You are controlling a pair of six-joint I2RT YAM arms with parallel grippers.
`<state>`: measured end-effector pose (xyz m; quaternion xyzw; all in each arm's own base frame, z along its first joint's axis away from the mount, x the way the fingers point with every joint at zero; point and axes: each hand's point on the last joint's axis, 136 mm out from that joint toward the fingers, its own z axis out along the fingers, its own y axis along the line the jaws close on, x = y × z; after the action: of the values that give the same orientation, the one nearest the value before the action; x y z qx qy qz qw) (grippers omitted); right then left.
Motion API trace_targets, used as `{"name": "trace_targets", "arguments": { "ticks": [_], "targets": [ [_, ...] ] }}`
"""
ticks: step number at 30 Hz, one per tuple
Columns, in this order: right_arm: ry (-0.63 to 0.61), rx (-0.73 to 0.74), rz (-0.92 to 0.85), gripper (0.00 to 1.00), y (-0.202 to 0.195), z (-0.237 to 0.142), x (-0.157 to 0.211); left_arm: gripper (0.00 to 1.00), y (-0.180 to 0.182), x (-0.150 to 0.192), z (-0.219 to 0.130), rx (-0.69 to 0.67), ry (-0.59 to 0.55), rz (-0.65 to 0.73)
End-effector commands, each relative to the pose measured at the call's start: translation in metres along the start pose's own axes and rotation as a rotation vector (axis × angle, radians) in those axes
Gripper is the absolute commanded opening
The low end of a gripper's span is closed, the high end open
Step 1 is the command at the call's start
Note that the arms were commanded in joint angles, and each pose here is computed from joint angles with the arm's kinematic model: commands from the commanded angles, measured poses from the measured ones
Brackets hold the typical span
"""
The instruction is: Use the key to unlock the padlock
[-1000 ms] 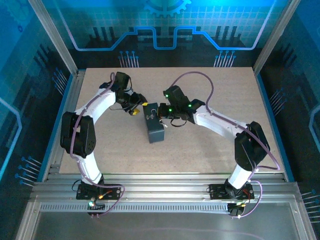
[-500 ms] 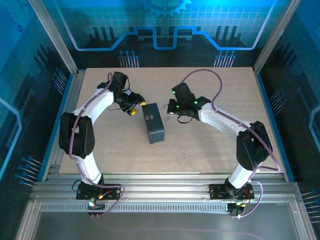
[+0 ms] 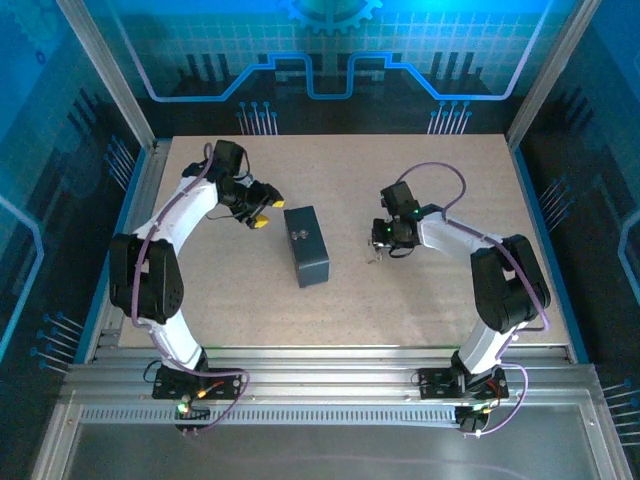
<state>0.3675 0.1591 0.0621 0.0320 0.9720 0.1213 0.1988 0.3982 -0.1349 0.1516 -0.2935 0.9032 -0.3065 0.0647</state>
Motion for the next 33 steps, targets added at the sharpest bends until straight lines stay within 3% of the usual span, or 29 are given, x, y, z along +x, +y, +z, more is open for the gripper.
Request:
{"name": "trace_targets", "arguments": {
  "ticks": [1,6,9,12,16,24,33],
  "targets": [
    [-0.016,-0.004,-0.043,0.38,-0.003,-0.01,-0.011,0.56,-0.009,-0.003,-0.027,0.026,-0.041,0.027],
    [-0.026,-0.107,-0.133,0.54,0.032,-0.04,-0.021,0.56,-0.006,-0.006,-0.033,0.027,-0.051,0.021],
    [0.006,-0.247,-0.182,0.79,0.079,-0.059,-0.01,0.56,-0.005,-0.008,-0.032,0.027,-0.051,0.015],
    [0.014,-0.343,-0.234,0.84,0.126,-0.076,0.006,0.56,-0.004,-0.007,-0.03,0.026,-0.049,0.012],
    [0.012,-0.358,-0.277,1.0,0.165,-0.087,0.02,0.56,-0.002,-0.007,-0.028,0.022,-0.045,0.006],
    [0.053,-0.187,-0.368,1.0,0.181,-0.058,0.033,0.56,-0.003,-0.005,-0.031,0.027,-0.046,0.015],
    [0.104,-0.125,-0.432,1.0,0.199,-0.03,0.051,0.56,-0.001,-0.003,-0.03,0.032,-0.04,0.016]
  ]
}}
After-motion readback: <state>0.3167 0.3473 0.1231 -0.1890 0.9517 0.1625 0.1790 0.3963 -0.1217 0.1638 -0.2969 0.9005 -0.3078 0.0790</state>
